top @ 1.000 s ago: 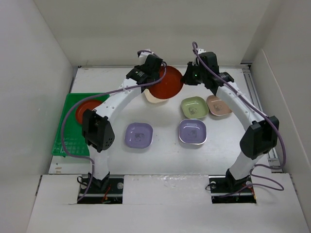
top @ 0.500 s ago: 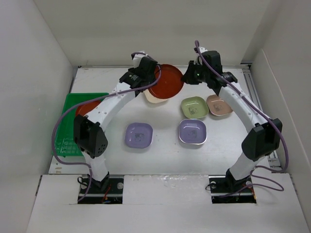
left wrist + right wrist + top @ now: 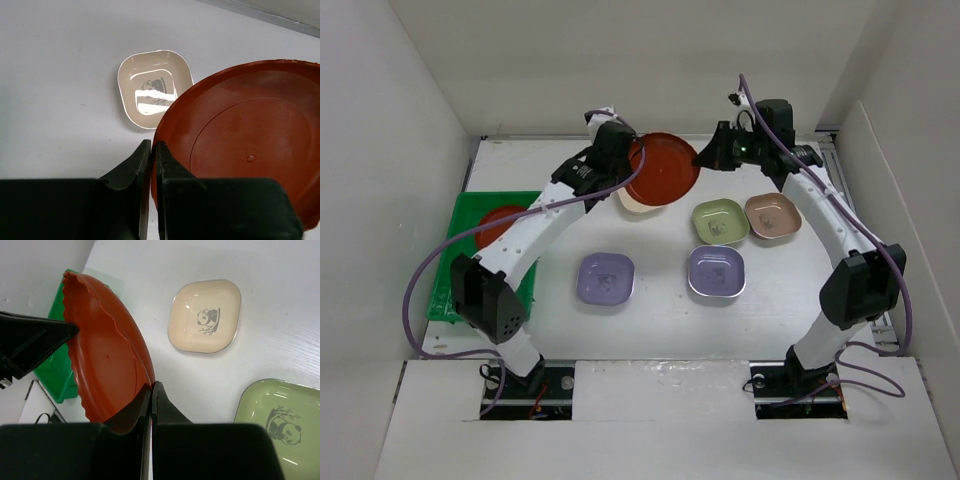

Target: Place the plates into the plastic bin on the countertop

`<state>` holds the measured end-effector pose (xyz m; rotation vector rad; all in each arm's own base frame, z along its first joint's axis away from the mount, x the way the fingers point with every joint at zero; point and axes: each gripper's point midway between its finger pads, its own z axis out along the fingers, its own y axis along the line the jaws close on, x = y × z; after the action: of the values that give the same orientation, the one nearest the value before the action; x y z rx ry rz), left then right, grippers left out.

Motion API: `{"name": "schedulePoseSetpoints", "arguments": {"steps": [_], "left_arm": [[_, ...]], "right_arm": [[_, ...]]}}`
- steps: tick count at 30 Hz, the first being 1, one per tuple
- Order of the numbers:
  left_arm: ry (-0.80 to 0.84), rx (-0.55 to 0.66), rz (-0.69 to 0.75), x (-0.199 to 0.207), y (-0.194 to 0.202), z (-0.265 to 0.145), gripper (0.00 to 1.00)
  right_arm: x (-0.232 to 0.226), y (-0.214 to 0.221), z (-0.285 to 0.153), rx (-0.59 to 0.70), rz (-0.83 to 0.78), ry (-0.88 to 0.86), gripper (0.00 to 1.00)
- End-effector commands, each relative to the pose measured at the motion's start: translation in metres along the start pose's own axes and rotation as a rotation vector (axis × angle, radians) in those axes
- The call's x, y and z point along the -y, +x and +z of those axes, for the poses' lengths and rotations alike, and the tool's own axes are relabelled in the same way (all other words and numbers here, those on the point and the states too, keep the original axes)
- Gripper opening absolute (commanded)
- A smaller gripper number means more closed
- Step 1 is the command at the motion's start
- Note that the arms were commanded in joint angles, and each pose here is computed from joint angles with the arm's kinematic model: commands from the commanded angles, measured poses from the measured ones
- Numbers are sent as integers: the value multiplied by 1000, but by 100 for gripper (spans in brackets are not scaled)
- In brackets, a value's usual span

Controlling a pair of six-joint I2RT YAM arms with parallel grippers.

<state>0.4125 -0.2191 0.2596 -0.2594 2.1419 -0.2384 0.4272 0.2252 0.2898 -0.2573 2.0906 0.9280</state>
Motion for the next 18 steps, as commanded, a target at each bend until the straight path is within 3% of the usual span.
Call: {"name": "schedulePoseSetpoints", "arguments": {"steps": [1, 12, 15, 16, 18], "left_arm": [[17, 52, -21, -5, -17, -14, 0], [33, 137, -59, -11, -41, -44, 0], [34, 138, -50, -13, -42, -48, 0], [29, 131, -46, -12, -44, -48, 0], [21, 136, -47, -13, -47, -50, 0]], "right_arm": [[-34, -23, -12, 56, -71, -179, 0], [-18, -11, 12, 23, -46, -221, 11], [-24, -8, 14, 18, -56, -246, 32], [-24, -8, 14, 18, -56, -246, 49], [-23, -10, 15, 30, -61, -237, 68]]}}
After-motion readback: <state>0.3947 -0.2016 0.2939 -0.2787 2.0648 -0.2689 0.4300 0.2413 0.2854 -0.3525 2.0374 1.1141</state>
